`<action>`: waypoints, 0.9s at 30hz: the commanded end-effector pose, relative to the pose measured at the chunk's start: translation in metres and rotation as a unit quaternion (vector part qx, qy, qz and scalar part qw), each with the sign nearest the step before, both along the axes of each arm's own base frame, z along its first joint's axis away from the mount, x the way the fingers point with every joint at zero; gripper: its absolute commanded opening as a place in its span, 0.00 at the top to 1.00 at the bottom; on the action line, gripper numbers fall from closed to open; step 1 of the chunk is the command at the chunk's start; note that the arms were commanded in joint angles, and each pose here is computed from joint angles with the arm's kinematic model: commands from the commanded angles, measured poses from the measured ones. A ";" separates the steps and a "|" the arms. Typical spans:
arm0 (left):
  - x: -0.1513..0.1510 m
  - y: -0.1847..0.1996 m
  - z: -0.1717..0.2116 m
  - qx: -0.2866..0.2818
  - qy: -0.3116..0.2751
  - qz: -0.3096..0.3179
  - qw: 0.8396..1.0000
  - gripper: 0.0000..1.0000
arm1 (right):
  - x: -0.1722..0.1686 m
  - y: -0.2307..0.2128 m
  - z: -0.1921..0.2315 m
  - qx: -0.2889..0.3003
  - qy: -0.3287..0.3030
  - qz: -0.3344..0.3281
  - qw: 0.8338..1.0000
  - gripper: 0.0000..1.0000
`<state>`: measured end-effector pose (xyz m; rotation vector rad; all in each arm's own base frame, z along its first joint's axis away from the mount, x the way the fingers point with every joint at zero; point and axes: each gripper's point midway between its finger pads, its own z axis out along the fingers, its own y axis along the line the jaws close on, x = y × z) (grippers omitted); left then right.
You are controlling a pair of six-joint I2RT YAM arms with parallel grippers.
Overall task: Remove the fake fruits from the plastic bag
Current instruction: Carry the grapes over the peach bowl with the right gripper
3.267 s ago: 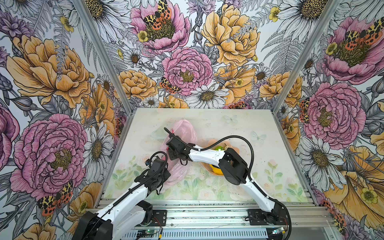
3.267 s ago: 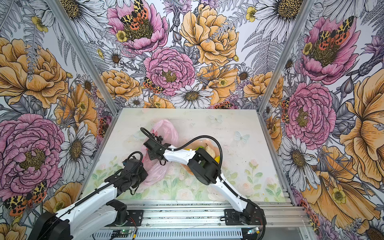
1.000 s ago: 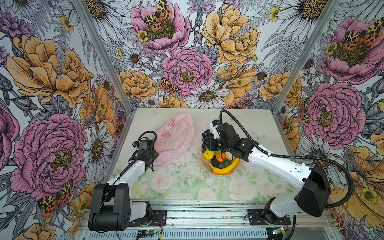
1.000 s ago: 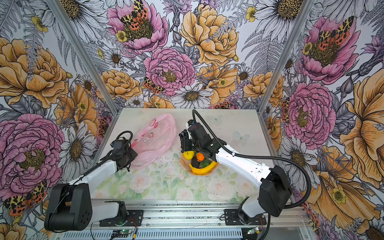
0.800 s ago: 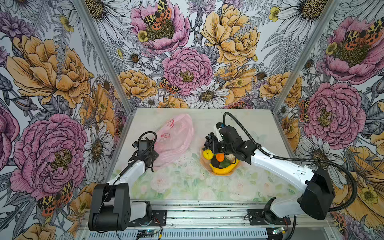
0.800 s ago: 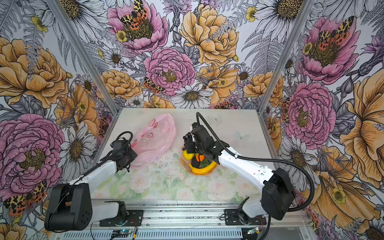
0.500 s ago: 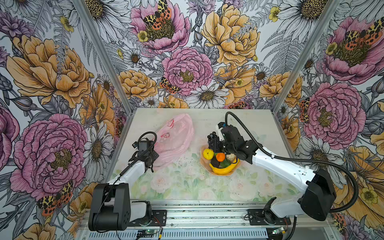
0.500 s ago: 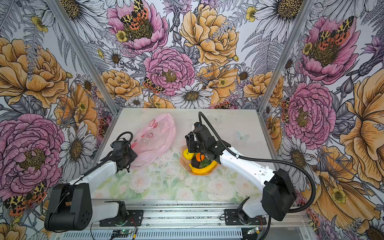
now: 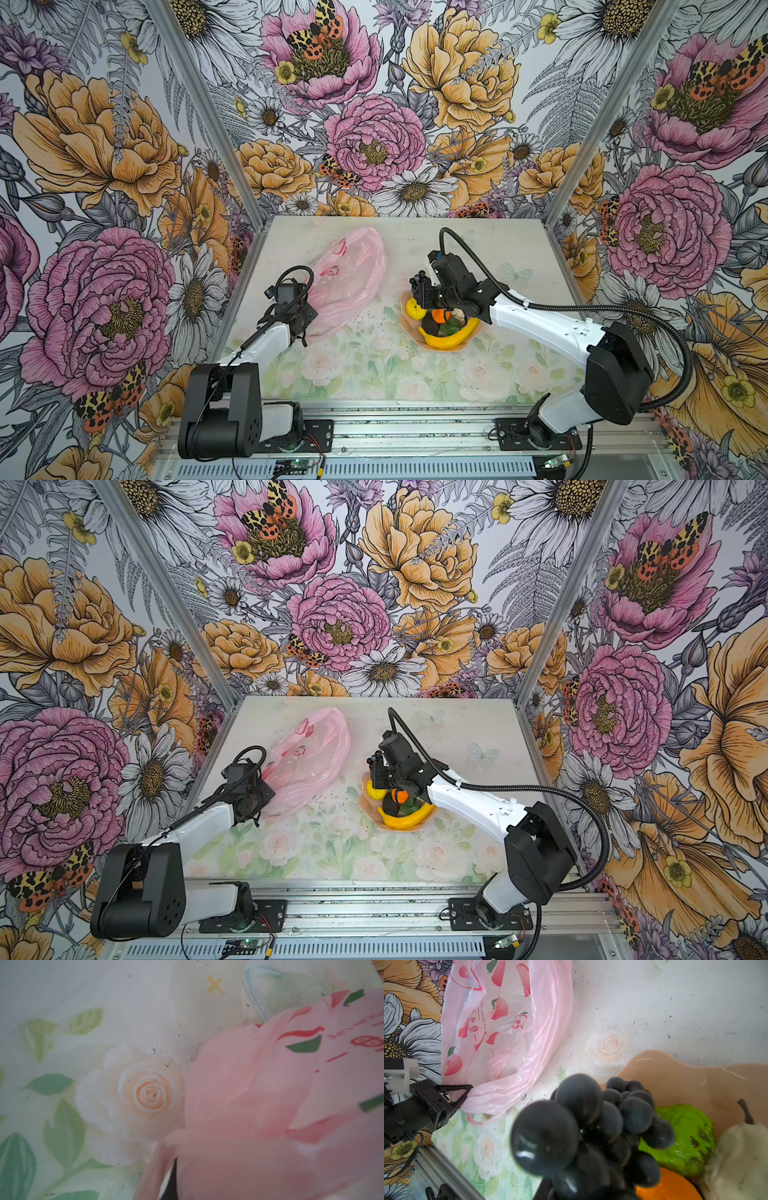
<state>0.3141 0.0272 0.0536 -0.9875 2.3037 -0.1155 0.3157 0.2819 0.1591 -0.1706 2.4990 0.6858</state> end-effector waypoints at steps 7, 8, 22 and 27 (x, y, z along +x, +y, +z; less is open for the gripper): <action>0.002 0.001 -0.003 -0.003 -0.004 -0.009 1.000 1.00 | 0.024 -0.008 -0.003 0.035 0.011 -0.033 0.999 0.78; 0.002 0.001 -0.003 -0.002 -0.003 -0.008 1.000 1.00 | 0.025 -0.009 -0.005 0.041 0.018 -0.036 0.998 0.78; 0.002 0.001 -0.004 -0.004 -0.002 -0.009 1.000 1.00 | 0.035 -0.044 -0.038 0.079 0.077 -0.088 0.990 0.76; 0.002 0.001 -0.005 -0.005 -0.002 -0.008 1.000 1.00 | 0.036 -0.055 -0.042 0.078 0.078 -0.103 0.989 0.70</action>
